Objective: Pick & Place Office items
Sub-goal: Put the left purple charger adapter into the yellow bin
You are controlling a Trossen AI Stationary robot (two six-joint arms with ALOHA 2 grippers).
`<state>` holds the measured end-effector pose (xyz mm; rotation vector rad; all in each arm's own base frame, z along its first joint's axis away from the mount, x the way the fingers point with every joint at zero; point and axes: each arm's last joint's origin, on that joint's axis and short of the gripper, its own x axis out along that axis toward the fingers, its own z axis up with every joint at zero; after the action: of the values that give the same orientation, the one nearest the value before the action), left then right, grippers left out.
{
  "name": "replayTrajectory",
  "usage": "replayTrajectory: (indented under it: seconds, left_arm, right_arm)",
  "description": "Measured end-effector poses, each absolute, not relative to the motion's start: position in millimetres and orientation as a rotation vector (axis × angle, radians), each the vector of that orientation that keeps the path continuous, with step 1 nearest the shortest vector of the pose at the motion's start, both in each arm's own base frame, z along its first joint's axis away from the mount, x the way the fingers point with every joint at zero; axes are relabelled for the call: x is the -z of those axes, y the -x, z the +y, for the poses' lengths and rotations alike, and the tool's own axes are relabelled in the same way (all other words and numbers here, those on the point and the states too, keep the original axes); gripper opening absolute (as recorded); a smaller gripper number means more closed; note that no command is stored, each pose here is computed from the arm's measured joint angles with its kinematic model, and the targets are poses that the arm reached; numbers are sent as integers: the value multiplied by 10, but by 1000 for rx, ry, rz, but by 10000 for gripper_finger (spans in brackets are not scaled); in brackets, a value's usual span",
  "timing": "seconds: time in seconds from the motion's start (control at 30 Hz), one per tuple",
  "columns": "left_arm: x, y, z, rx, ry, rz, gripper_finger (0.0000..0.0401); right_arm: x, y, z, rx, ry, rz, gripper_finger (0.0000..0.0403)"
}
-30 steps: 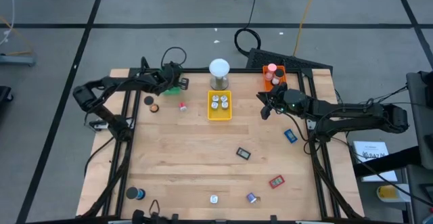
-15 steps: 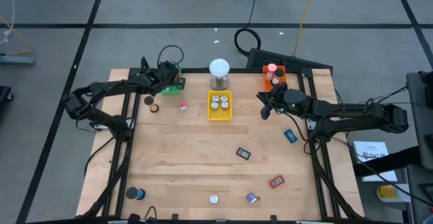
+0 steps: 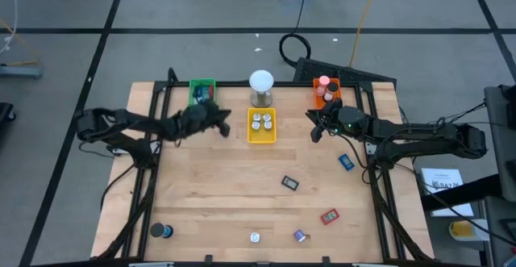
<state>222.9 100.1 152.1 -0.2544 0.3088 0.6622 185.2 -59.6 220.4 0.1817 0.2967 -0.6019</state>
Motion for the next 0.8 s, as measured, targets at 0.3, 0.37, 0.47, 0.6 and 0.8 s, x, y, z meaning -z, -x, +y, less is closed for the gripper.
replayTrajectory:
  seconds: [0.3,0.37,0.47,0.6,0.8]
  left_arm:
    - [-1442,-2235,346,-325,109,223,10]
    - [-1443,-2250,227,-270,103,224,10]
    - [-1442,-2261,65,-199,93,228,10]
    - [-1443,-2259,-114,-118,46,233,10]
    - [-1448,-2257,-336,-19,2,234,10]
  right_arm:
    - [-2205,-1853,-597,602,-182,296,54]
    - [-2216,-1857,-598,601,-182,282,55]
    - [-2269,-1872,-602,597,-181,225,54]
    - [-2336,-1892,-605,586,-212,142,55]
    - [-2298,-2006,-345,223,-262,192,32]
